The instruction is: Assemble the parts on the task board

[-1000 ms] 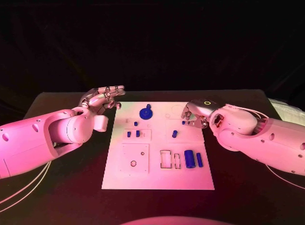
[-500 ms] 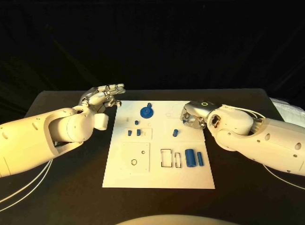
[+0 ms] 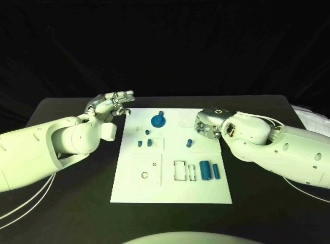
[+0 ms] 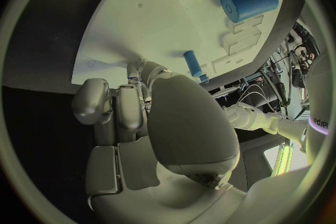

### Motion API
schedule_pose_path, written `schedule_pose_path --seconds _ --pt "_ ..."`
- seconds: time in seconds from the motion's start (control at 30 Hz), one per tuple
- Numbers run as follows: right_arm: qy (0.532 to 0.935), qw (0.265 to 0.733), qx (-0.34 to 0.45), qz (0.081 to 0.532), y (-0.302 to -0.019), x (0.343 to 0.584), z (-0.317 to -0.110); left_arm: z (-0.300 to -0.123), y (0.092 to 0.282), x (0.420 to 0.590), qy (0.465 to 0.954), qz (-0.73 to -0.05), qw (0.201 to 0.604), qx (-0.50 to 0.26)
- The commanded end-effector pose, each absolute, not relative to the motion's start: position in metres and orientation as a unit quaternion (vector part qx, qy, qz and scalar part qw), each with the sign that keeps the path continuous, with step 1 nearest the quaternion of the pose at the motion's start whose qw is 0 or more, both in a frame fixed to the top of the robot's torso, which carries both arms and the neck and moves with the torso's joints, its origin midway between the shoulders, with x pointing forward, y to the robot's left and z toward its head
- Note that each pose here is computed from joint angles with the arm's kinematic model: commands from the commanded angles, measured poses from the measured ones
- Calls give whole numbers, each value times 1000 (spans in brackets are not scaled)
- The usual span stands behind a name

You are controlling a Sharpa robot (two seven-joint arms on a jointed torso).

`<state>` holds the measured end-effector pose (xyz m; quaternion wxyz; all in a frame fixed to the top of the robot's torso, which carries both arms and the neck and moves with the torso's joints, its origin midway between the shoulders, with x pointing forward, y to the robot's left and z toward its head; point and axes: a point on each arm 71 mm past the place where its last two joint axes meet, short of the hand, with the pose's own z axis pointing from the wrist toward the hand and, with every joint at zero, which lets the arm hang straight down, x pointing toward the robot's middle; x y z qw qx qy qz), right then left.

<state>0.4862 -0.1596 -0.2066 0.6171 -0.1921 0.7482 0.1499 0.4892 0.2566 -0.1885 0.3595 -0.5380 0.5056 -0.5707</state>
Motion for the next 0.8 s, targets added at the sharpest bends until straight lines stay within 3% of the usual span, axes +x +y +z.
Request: schedule_pose_path --seconds 0.03,0.2,0.53,0.8 --pt "777 578 -225 108 -160 481 -222 -188 255 489 509 -571 360 -533" --pt "765 594 -225 104 -158 480 -221 -188 254 488 511 -571 359 -532" --pt "713 656 -192 156 -155 475 -206 -188 254 488 513 -571 360 -531" --pt "700 671 -174 170 -160 472 -197 -188 254 489 515 -570 360 -529"
